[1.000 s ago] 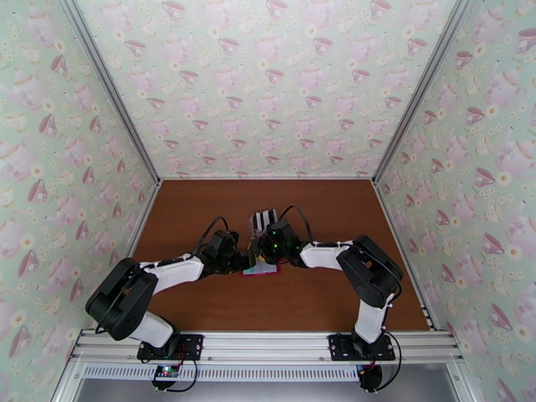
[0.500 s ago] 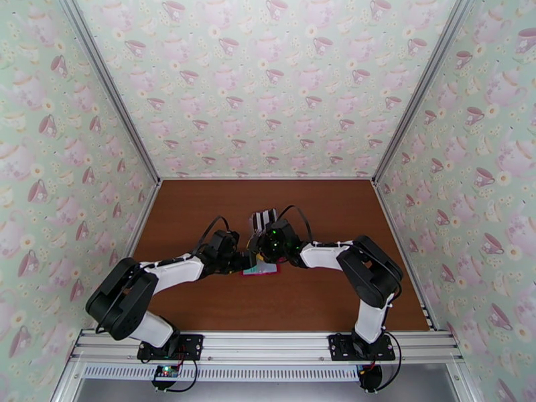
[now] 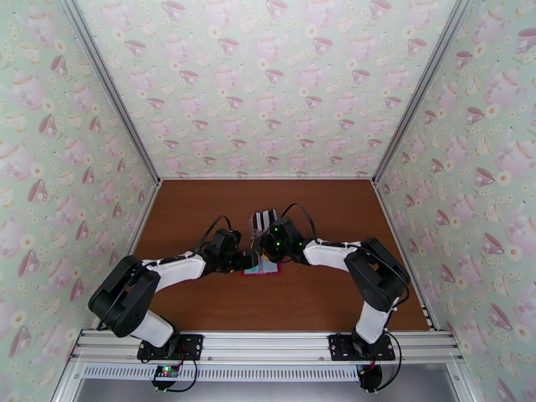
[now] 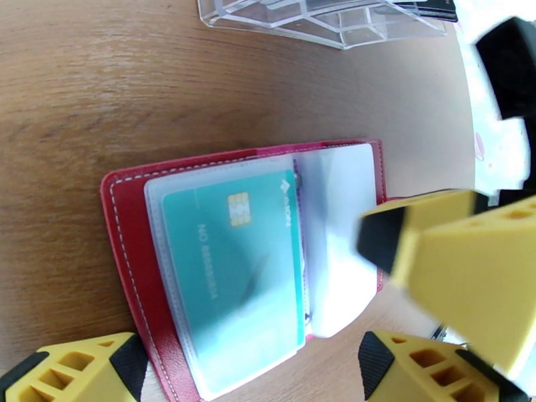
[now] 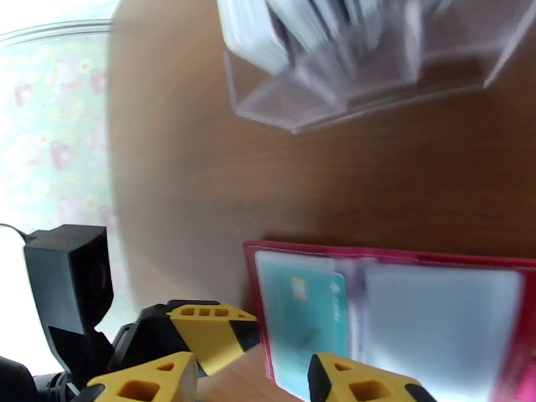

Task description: Put the credit cards into the card holder

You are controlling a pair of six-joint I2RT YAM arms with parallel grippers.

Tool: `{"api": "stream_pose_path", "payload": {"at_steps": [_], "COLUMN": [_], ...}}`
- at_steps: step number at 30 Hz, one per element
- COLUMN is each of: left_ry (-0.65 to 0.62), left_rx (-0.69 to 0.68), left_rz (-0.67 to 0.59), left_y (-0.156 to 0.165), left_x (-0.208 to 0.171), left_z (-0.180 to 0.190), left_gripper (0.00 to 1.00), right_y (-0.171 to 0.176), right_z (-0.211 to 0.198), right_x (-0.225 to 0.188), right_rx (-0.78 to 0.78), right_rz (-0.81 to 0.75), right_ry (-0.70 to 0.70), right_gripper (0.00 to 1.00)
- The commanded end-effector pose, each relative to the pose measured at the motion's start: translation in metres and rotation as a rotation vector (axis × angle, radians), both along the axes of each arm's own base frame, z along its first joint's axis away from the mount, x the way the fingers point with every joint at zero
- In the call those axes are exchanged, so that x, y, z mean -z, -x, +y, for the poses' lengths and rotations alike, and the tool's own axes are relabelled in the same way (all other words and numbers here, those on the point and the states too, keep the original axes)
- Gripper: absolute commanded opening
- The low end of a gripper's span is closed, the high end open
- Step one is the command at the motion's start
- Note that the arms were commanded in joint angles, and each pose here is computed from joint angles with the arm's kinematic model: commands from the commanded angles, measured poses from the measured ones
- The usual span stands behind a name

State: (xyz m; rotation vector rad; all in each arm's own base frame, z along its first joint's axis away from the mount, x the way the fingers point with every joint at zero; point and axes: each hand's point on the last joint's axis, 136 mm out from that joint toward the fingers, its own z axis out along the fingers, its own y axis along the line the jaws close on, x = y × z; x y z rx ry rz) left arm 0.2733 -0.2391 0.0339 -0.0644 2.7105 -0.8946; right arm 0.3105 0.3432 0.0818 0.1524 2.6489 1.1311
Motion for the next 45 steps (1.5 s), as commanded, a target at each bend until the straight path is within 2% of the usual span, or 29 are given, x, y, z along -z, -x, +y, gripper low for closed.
{"api": "stream_pose_path", "payload": {"at_steps": [1,10,20,34,45], "left_ry": [-0.040,-0.064,-0.082,-0.076,-0.086], "left_rx": [0.052,0.050,0.052,0.058,0.089], "left_rz": [0.066,0.068,0.060,0.052,0.056], "left_y": [0.017,0.013,0.007,0.004,0.010], "left_x": [0.033,0.035,0.032,0.032,0.042], "left_z": [-0.006,-0.004,-0.002,-0.003,-0.001], "left_gripper": [0.90,0.91,0.92,0.94,0.94], "right_y": [-0.004,-0.014,-0.018,-0.019,-0.010], "right_z": [-0.031,-0.044,-0.044,-0.046,-0.040], "right_x": [-0.005,0.016,0.030,0.047,0.053], "right_rx": [-0.032,-0.049,-0.064,-0.065,-0.058], "right_rz": [-0.069,-0.059,-0.040,-0.021,0.011], "right_ry": [0.228,0.355,0.389,0.419,0.359], "right_gripper": [0.50,0.50,0.50,0.50,0.50]}}
